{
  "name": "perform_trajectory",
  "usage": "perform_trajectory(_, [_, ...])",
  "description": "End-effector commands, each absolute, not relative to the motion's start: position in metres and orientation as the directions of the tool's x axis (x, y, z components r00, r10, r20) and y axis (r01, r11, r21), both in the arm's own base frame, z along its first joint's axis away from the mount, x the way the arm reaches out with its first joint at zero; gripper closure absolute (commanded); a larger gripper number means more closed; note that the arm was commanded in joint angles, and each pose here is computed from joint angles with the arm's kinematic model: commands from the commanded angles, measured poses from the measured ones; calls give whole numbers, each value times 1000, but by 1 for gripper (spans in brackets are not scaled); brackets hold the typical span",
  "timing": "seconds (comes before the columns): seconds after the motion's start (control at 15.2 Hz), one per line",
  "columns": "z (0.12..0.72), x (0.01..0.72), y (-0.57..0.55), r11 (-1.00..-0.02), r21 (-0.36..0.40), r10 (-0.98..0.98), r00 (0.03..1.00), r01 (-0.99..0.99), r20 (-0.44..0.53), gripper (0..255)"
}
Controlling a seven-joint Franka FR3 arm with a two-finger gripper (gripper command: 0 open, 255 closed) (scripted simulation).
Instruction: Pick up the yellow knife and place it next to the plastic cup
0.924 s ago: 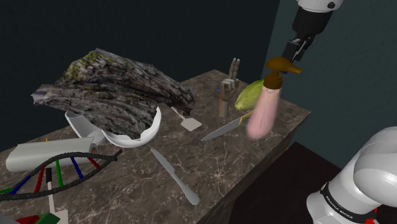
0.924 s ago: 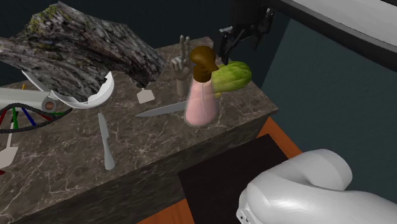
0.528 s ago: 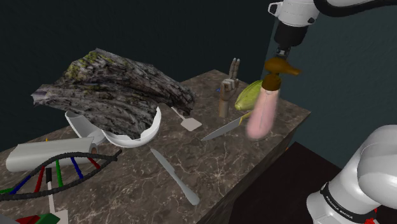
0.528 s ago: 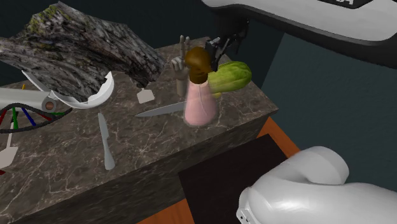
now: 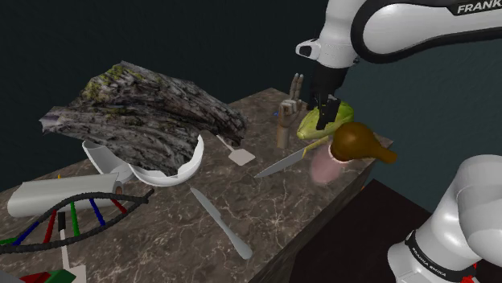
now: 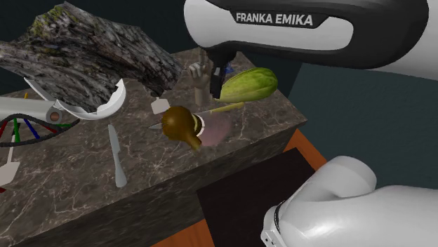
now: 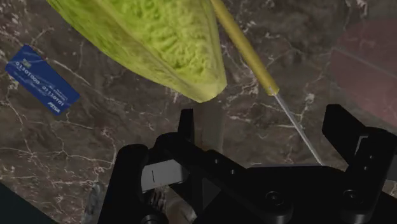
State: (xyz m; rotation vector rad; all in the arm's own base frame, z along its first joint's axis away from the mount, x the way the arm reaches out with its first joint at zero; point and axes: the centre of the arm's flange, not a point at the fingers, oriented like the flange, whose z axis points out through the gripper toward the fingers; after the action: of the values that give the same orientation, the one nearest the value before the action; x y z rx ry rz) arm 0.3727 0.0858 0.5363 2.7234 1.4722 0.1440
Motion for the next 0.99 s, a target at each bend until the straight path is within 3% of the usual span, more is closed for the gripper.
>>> perform_trajectory(0.0, [518, 379, 103, -411, 62, 911, 408, 910, 54, 0])
perform_trajectory(0.4, [465, 376, 155, 19, 15, 998, -20, 1000, 59, 0])
perform_trajectory(0.92, [424, 376, 158, 30, 14, 998, -31, 999, 59, 0])
